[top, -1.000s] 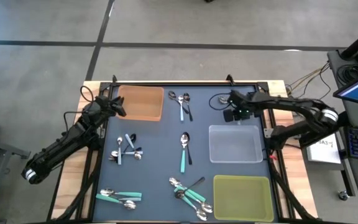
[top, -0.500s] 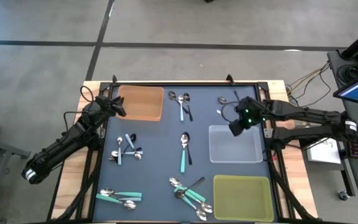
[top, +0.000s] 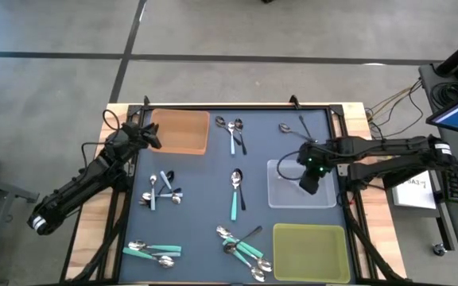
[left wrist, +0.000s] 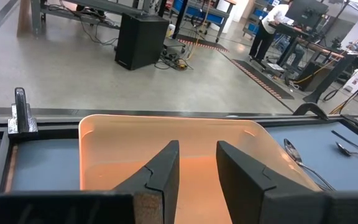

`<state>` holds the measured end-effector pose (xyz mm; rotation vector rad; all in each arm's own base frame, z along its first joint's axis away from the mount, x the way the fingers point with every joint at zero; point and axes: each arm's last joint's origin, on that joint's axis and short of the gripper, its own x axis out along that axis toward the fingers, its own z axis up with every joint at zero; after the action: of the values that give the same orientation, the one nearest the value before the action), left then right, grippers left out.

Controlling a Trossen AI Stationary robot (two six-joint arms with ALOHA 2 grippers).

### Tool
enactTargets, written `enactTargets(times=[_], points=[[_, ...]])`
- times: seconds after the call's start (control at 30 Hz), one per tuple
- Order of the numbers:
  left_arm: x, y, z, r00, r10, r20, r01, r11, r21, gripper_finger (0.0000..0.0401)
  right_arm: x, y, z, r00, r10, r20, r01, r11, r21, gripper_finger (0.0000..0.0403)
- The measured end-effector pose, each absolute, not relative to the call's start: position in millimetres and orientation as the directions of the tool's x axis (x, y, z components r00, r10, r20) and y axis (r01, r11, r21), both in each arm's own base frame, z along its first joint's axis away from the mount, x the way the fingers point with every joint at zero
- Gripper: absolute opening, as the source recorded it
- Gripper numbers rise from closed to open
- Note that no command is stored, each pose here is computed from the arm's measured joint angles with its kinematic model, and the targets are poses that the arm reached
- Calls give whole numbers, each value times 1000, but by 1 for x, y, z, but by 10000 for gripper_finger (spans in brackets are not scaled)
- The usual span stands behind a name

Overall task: Sort silverware by color (type)
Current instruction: Put the black spoon into the yellow bin

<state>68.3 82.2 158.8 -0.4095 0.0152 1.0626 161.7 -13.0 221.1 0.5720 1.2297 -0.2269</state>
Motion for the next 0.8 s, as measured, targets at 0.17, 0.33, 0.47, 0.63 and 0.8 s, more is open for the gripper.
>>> enactTargets(times=[0.17, 0.33, 0.47, 0.63, 0.8], points=[[68, 82, 159, 494, 845, -207, -850, 419, -319, 89, 166, -18, 229, 344, 10, -939, 463, 868, 179, 146], [68, 82, 159, 494, 845, -207, -850, 419, -319, 89, 175, -40, 243, 341, -187, -921, 596, 801, 58, 146], [68, 82, 159, 494, 845, -207, -850, 419, -319, 89, 179, -65, 240, 270, -251, -930, 749, 661, 39, 140], [68, 82, 159, 494, 844, -207, -850, 419, -319, 89, 178, -106, 215, 105, -233, -967, 835, 549, -41, 139], [68, 82, 159, 494, 845, -207, -850, 419, -319, 89, 177, -147, 189, -2, -194, -981, 872, 480, -97, 134]])
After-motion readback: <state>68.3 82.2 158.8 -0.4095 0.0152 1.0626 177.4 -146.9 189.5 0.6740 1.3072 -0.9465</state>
